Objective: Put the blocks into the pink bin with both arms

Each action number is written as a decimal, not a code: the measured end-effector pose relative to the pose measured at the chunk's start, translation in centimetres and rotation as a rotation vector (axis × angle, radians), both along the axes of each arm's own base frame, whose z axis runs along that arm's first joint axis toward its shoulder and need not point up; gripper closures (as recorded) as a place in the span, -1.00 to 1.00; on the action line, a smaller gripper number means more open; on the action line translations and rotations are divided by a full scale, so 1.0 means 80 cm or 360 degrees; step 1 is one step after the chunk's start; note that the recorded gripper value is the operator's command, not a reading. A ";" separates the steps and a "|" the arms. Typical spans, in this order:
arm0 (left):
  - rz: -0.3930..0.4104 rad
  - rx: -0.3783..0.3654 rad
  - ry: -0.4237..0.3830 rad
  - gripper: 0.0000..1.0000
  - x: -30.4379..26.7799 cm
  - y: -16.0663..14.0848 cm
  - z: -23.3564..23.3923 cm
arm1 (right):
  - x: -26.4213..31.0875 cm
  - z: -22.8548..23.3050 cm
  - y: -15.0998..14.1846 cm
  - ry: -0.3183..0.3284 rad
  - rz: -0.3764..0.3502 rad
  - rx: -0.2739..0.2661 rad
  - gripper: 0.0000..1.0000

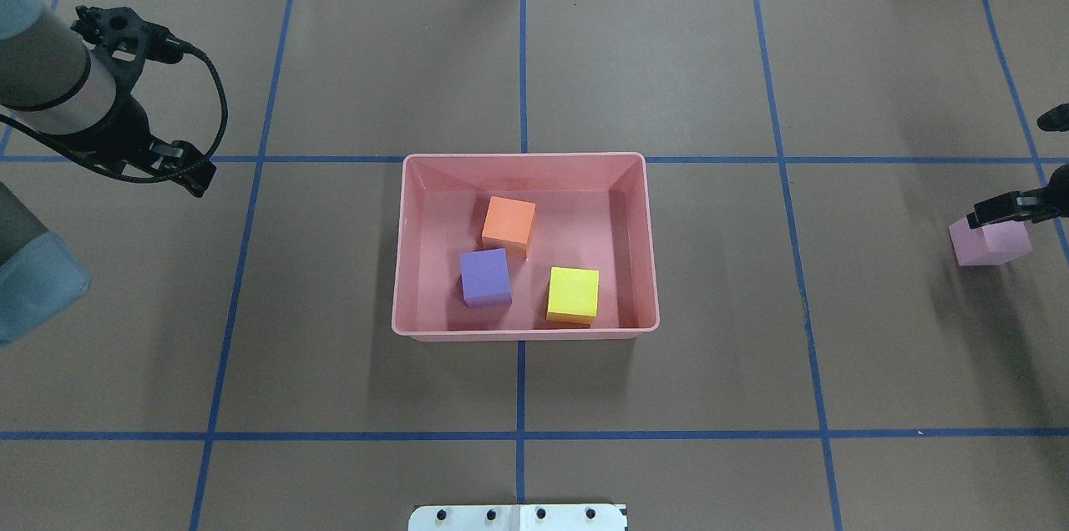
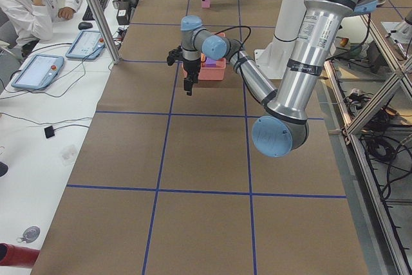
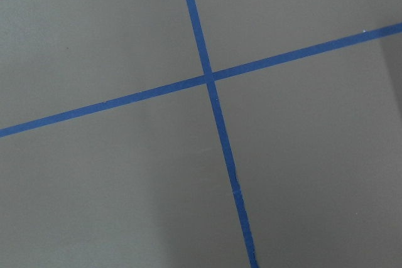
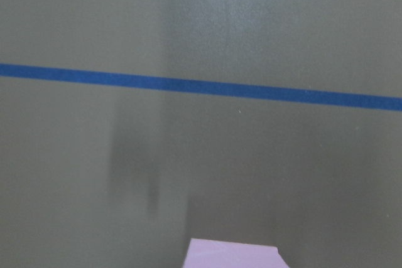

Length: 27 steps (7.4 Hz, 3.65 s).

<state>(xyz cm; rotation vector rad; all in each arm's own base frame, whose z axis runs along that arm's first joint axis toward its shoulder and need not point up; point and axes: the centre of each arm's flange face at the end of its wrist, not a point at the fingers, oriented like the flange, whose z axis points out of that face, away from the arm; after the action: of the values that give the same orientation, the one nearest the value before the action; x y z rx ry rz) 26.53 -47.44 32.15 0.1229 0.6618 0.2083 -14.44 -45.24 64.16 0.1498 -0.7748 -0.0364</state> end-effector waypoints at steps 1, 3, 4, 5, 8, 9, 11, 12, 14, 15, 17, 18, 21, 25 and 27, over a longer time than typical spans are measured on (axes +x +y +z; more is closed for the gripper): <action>-0.0002 0.0000 0.0002 -1.00 0.000 0.000 -0.001 | -0.003 0.008 0.008 0.0025 -0.0012 -0.0004 -0.91; -0.0003 0.0003 0.0008 -1.00 0.000 0.001 -0.003 | -0.015 0.015 0.016 0.0068 -0.0027 0.0000 0.99; -0.0003 0.0004 0.0009 -1.00 -0.001 0.002 -0.004 | -0.019 0.011 0.015 0.0067 -0.0030 0.0004 1.00; -0.0003 0.0004 0.0009 -1.00 -0.001 0.002 -0.003 | -0.025 -0.001 0.009 0.0050 -0.0032 0.0021 1.00; 0.0019 0.0010 -0.0001 -1.00 -0.004 0.006 0.013 | -0.059 -0.113 -0.041 -0.0077 0.0046 0.0000 1.00; 0.0044 0.0035 0.0003 -1.00 -0.007 0.010 0.027 | -0.076 -0.187 -0.059 -0.0111 0.0078 -0.0055 1.00; 0.0091 0.0114 0.0010 -1.00 -0.027 0.018 0.069 | -0.128 -0.361 -0.082 -0.0150 0.0140 -0.0204 1.00; 0.0124 0.0161 0.0004 -1.00 -0.056 0.015 0.094 | -0.162 -0.435 -0.080 -0.0174 0.0174 -0.0278 1.00; 0.0242 0.0200 0.0038 -1.00 -0.133 -0.010 0.150 | -0.259 -0.538 -0.051 -0.0197 0.0256 -0.0360 1.00; 0.0279 0.0194 0.0060 -1.00 -0.159 -0.021 0.175 | -0.311 -0.570 -0.032 -0.0193 0.0301 -0.0375 1.00; 0.0295 0.0174 0.0070 -1.00 -0.174 -0.030 0.196 | -0.386 -0.594 0.006 -0.0158 0.0356 -0.0365 -0.71; 0.0294 0.0166 0.0071 -1.00 -0.175 -0.033 0.200 | -0.402 -0.593 0.018 -0.0139 0.0371 -0.0350 -0.97; 0.0293 0.0161 0.0073 -1.00 -0.174 -0.036 0.201 | -0.410 -0.593 0.027 -0.0124 0.0388 -0.0308 -0.98; 0.0259 0.0155 0.0059 -1.00 -0.202 -0.036 0.215 | -0.338 -0.552 -0.032 -0.0063 0.0299 -0.0223 -0.99; 0.0245 0.0170 0.0052 -1.00 -0.287 -0.032 0.266 | -0.222 -0.481 -0.099 -0.0003 0.0145 -0.0129 -0.99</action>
<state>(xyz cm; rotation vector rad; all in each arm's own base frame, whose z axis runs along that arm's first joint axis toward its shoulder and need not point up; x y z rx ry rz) 3.58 -49.98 53.44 0.1786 0.6935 0.3908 -32.17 -53.20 25.71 0.1080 -0.7690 0.0816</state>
